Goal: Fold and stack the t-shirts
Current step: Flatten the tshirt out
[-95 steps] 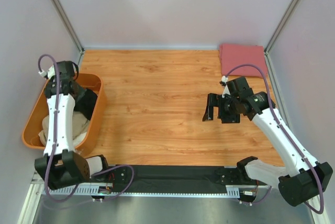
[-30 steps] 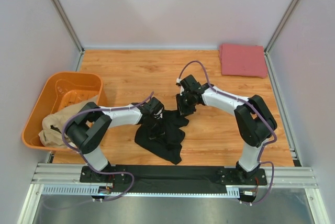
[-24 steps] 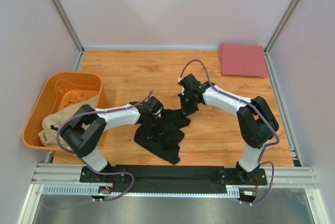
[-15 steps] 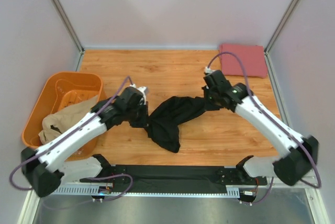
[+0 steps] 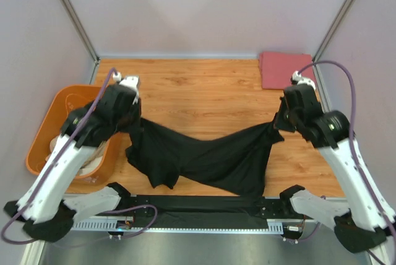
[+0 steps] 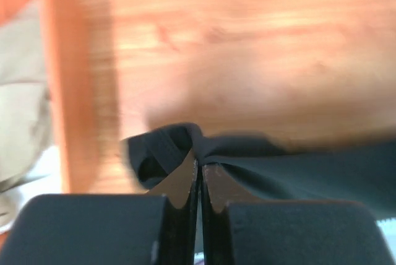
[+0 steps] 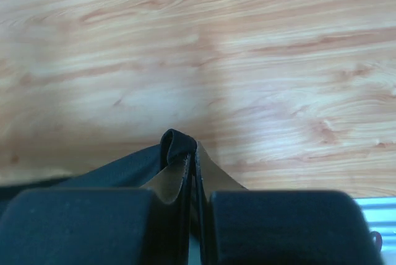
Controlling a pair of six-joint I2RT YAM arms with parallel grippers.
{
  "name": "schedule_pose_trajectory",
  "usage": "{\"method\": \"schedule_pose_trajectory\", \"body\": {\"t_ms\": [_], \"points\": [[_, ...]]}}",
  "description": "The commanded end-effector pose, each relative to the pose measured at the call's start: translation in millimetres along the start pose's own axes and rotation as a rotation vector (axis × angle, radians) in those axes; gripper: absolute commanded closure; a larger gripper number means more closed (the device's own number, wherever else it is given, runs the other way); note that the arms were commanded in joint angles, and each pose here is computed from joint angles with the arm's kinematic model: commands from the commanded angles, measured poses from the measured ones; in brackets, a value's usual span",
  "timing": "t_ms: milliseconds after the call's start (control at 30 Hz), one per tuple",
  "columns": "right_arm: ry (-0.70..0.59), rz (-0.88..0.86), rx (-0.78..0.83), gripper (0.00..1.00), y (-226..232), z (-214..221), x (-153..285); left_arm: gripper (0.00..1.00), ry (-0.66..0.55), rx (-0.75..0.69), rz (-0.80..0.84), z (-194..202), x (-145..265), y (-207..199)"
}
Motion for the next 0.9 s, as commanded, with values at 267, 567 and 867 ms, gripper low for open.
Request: {"method": "schedule_pose_trajectory", "body": {"t_ms": [267,567,867], "points": [[0.282,0.121,-0.101,0.38,-33,-33,-107,0.17,0.223,-0.047,-0.272,-60,-85,31],[0.434,-0.163,-0.201,0.38,0,87,-115,0.40,0.486,0.040,0.219,89,-115,-46],[0.463,-0.079,-0.215,0.37,3,72,-178,0.30,0.614,0.134,-0.036,156,-138,-15]]}}
Point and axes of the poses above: each gripper's point midway between its finger pads, its own x axis back along the fingers, its own y axis along the line the jaws close on, z = x × y, the point moved 3 cm from there along x, back along the fingers, and after that the axes turned 3 degrees about x, right-handed, at the moved point
